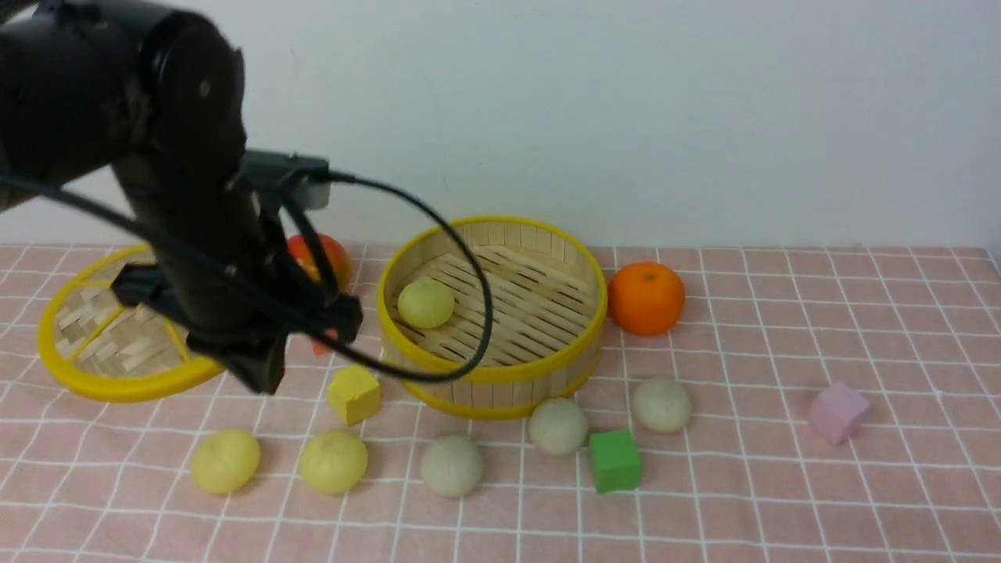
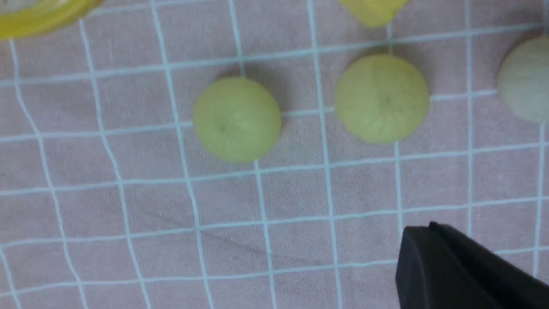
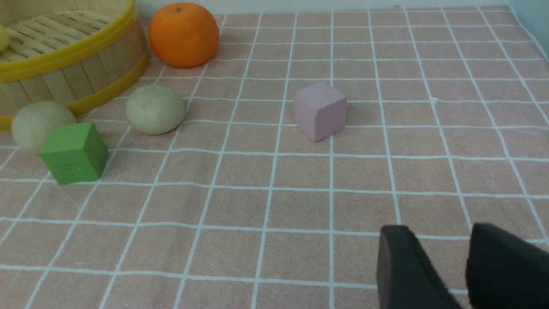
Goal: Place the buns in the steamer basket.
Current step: Use the left arm to grab a steamed stuffed bun
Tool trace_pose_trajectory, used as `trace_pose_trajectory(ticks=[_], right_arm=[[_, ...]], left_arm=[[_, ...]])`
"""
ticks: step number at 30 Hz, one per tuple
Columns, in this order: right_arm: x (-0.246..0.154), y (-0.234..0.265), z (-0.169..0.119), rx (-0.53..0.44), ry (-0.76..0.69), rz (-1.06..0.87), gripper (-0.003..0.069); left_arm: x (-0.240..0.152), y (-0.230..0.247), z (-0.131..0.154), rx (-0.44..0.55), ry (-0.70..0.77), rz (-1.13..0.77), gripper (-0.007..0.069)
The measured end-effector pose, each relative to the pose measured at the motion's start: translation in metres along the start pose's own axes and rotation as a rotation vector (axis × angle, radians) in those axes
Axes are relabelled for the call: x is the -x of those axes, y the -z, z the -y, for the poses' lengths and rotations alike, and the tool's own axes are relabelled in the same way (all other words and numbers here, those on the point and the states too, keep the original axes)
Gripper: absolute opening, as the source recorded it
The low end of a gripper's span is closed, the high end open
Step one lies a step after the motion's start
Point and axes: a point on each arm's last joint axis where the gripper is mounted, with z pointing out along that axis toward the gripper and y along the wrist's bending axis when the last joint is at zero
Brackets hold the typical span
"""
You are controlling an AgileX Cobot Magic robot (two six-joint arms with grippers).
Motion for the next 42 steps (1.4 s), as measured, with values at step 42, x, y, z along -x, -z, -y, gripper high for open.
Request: trace_pose_trajectory(ticks=[42], right_arm=[[0.000,0.000,0.000,0.000,0.000,0.000,0.0239]], left_arm=[[0.013,-0.094,-0.072,0.030,0.123,-0.021,0.0278]])
